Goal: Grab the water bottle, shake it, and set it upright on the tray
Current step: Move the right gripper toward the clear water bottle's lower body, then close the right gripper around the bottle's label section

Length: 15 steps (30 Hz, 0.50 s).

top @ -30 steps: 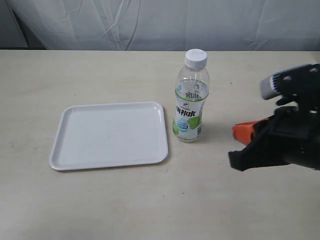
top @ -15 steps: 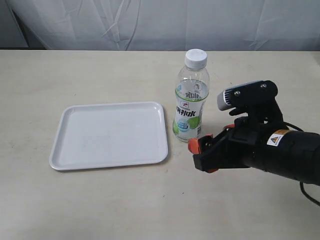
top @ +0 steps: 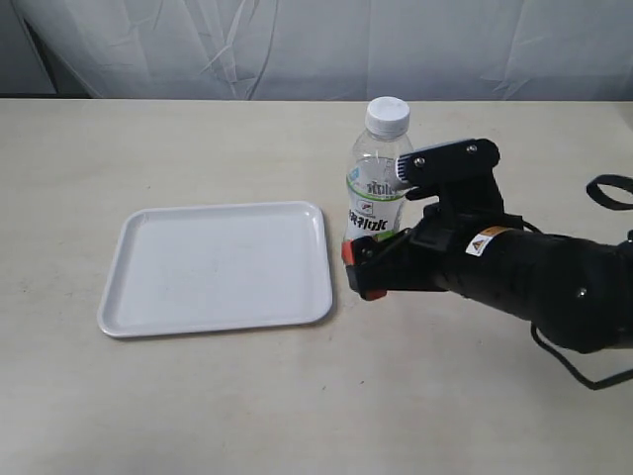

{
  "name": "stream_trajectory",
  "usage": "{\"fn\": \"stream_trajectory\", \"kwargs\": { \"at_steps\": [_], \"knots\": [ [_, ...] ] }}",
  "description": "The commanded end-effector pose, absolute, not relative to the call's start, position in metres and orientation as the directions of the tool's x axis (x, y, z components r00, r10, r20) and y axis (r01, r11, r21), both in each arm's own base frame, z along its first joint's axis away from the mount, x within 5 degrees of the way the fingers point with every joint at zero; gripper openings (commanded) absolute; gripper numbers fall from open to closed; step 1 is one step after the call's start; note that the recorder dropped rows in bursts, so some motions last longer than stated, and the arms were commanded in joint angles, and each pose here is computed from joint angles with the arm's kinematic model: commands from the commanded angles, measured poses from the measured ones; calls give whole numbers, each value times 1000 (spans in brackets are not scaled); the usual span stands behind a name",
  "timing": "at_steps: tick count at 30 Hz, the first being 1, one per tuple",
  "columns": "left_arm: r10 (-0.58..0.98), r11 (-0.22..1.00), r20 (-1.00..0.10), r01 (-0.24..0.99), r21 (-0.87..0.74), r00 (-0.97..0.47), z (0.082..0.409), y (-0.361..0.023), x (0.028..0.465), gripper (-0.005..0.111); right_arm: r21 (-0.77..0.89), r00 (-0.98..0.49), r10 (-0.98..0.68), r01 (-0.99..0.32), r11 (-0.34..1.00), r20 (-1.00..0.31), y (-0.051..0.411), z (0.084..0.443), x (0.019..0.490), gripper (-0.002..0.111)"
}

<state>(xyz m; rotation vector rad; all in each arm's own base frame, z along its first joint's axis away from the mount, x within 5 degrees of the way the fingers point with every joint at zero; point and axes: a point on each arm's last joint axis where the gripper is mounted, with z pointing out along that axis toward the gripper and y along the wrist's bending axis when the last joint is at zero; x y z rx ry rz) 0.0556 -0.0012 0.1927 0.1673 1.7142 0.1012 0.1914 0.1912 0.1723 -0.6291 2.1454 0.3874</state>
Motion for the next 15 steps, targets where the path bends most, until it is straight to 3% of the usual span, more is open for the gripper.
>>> {"fn": "stream_trajectory", "kwargs": {
  "at_steps": [1, 15],
  "knots": [
    [164, 986, -976, 53, 157, -144, 192, -1, 55, 0, 26, -471, -284, -549, 836, -835, 197, 172, 201, 93],
    [164, 986, -976, 53, 157, -144, 192, -1, 55, 0, 6, -453, -300, -560, 828, -840, 227, 158, 228, 92]
  ]
}}
